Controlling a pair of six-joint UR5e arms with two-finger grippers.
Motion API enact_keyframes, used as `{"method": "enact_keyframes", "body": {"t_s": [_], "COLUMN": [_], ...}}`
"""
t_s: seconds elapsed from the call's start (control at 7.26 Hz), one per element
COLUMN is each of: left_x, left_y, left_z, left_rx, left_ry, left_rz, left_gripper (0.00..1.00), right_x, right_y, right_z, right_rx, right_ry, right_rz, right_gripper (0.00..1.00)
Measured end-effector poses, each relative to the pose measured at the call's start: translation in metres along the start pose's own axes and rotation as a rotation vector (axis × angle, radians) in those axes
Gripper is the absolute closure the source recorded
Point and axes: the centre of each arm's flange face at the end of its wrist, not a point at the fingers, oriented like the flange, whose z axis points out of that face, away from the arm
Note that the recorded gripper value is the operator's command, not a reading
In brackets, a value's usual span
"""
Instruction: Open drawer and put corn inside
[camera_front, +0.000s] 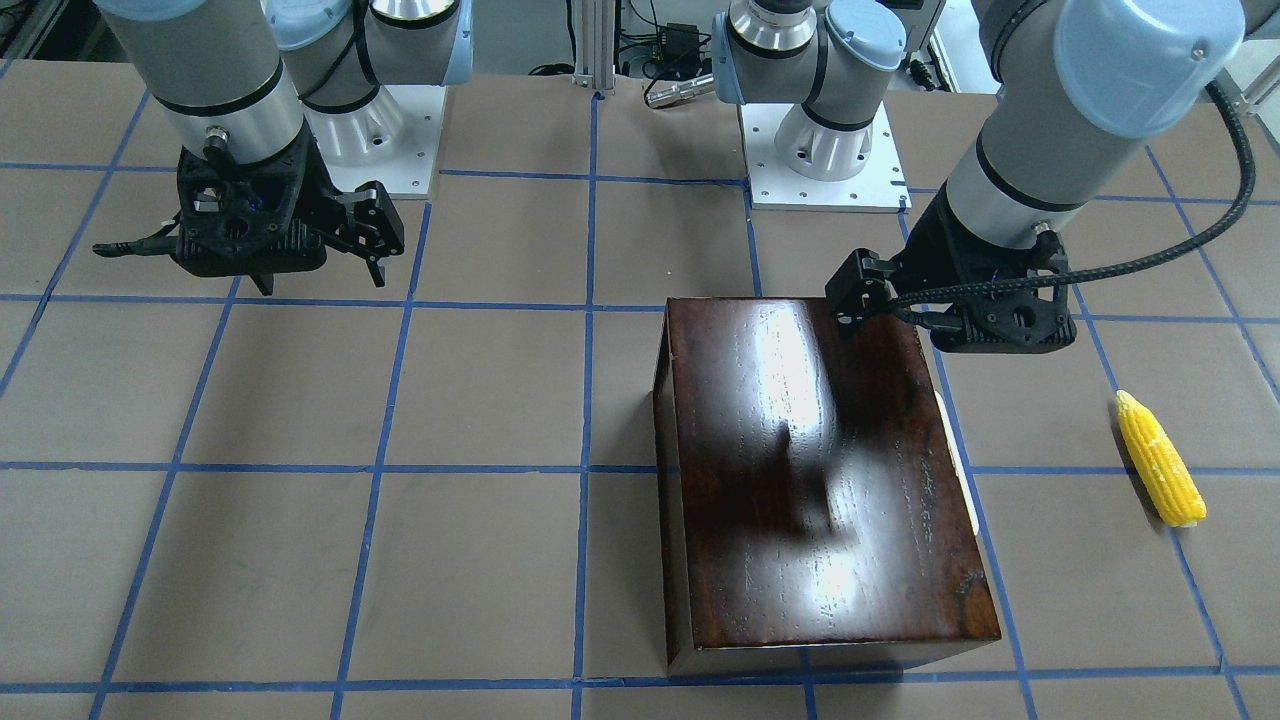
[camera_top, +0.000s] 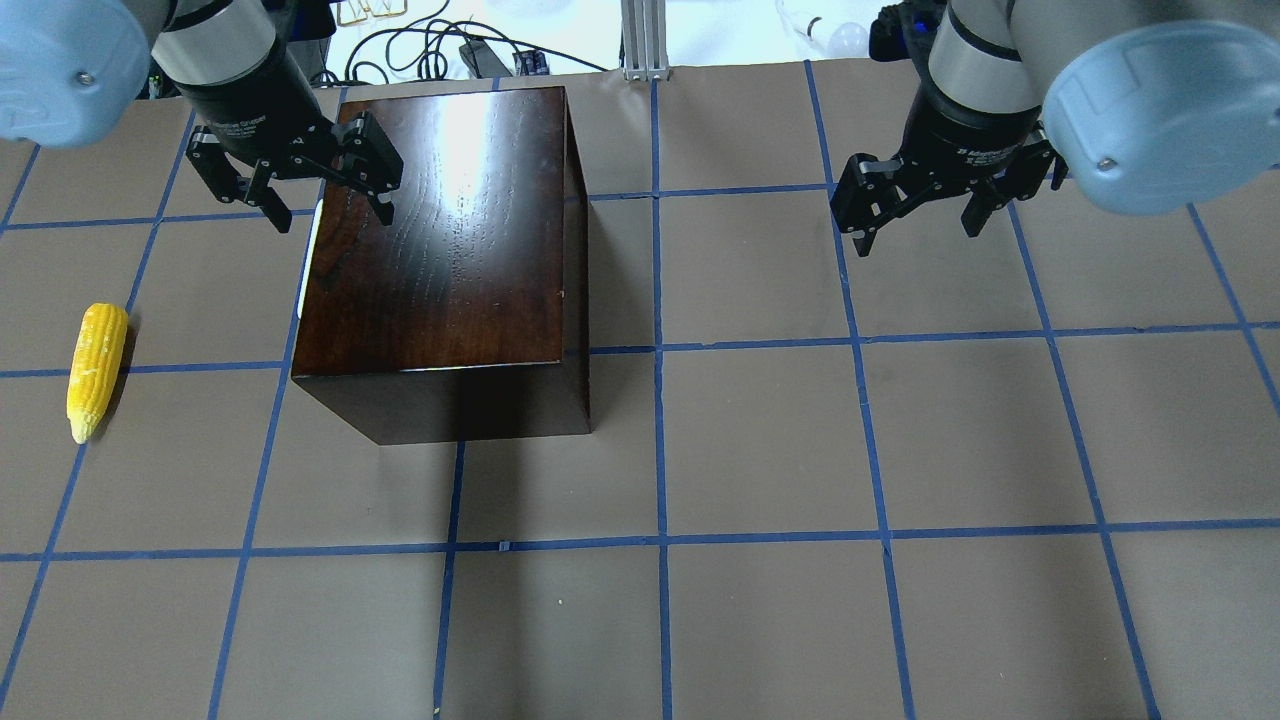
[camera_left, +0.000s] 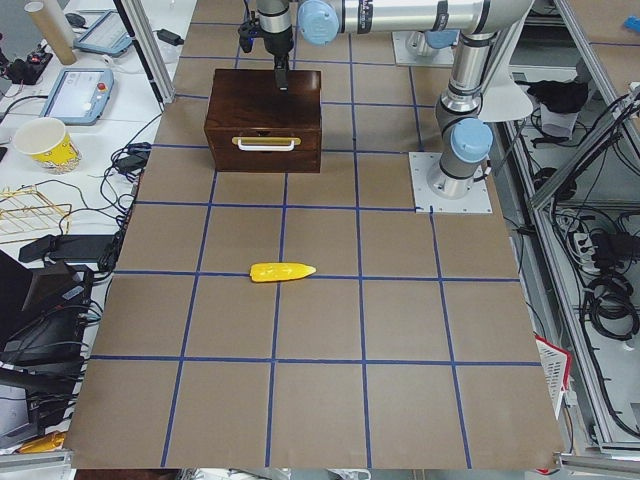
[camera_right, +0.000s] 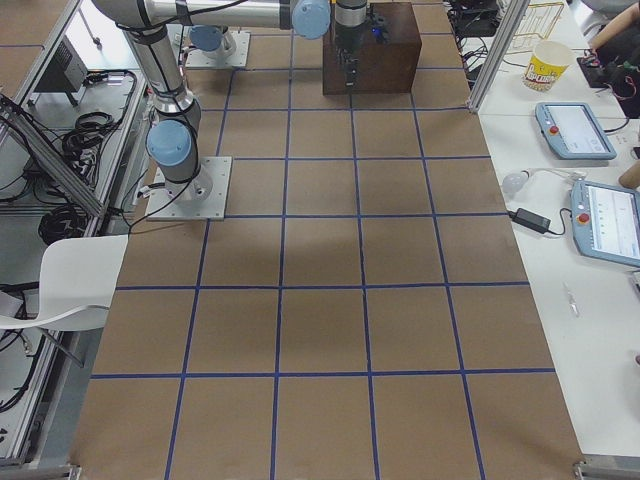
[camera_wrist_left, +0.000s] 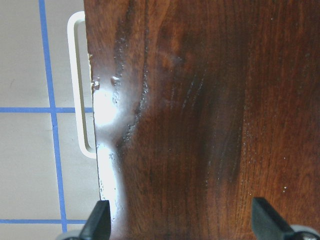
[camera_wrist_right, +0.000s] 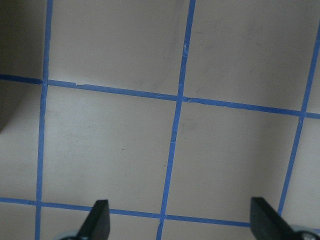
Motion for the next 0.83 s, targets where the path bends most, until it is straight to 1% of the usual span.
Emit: {"method": "enact_keyframes", "body": {"t_s": [0.55, 0.83], "left_x": [-0.0006, -0.0007], "left_y": [0.0065, 0.0083], "left_z": [-0.0084, -0.0094], "left_rx": [0.013, 0.009], "left_ry": [-0.01, -0.013], "left_rz": [-0.004, 0.002], "left_gripper": [0.0, 0.0], "right_x": [-0.0011, -0.0003], "right_y": [0.0001, 0.0], "right_z": [-0.0003, -0.0004], "right_rx": [0.001, 0.001], "right_ry": [0.0, 0.0], "right_rz": [-0.002, -0.001], "right_gripper": [0.0, 0.0]}}
